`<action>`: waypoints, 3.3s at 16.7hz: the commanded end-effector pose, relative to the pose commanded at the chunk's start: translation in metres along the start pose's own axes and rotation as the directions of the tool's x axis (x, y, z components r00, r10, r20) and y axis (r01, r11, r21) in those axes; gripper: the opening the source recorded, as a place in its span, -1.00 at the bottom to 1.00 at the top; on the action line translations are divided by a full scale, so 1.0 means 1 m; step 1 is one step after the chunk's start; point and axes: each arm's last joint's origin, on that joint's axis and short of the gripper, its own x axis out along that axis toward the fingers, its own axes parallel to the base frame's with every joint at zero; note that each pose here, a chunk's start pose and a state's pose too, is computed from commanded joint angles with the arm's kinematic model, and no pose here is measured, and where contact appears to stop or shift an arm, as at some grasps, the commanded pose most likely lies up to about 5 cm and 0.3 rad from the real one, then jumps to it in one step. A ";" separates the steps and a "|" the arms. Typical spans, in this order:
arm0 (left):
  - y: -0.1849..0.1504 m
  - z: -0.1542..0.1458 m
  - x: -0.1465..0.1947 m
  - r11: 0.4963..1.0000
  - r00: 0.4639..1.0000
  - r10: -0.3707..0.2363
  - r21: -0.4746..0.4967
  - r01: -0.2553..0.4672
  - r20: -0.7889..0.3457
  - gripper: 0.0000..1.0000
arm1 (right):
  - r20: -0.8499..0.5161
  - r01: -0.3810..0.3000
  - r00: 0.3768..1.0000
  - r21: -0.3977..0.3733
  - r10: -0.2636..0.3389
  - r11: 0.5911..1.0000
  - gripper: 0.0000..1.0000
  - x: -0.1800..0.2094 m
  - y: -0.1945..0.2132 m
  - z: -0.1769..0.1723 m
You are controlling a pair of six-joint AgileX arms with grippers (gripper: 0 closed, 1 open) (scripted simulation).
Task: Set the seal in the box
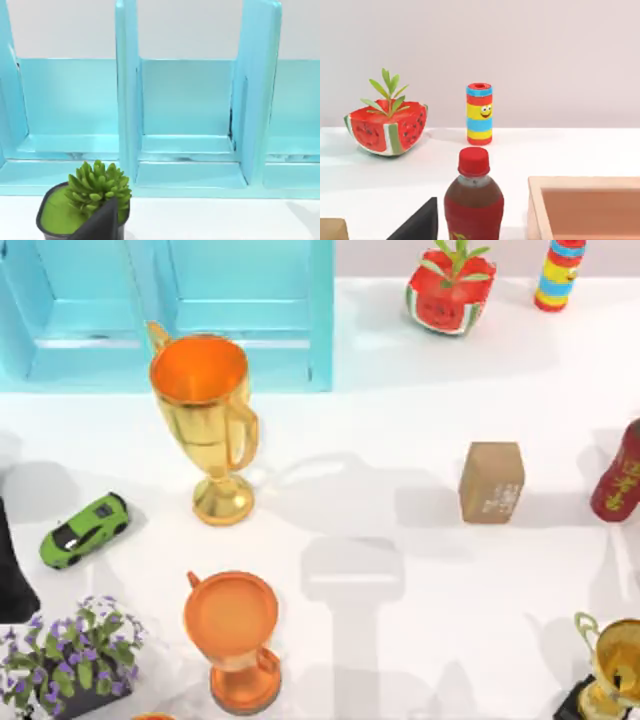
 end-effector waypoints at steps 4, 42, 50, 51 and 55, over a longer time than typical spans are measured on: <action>0.000 0.000 0.000 1.000 1.000 0.000 0.000 0.000 0.000 1.00 | -0.026 -0.007 1.000 0.007 0.007 1.000 1.00 0.000 0.001 0.005; 0.000 0.000 0.000 1.000 1.000 0.000 0.000 0.000 0.000 1.00 | -1.000 0.010 -0.004 0.004 0.004 1.000 1.00 0.292 0.166 0.041; 0.000 0.000 0.000 1.000 1.000 0.000 0.000 0.000 0.000 1.00 | -1.000 0.010 -0.002 0.005 0.005 1.000 1.00 0.289 0.166 -0.028; 0.000 0.000 0.000 1.000 1.000 0.000 0.000 0.000 0.000 1.00 | -1.000 0.010 -0.002 0.005 0.005 1.000 1.00 0.289 0.166 -0.028; 0.000 0.000 0.000 1.000 1.000 0.000 0.000 0.000 0.000 1.00 | -1.000 0.010 -0.002 0.005 0.005 1.000 0.70 0.289 0.166 -0.028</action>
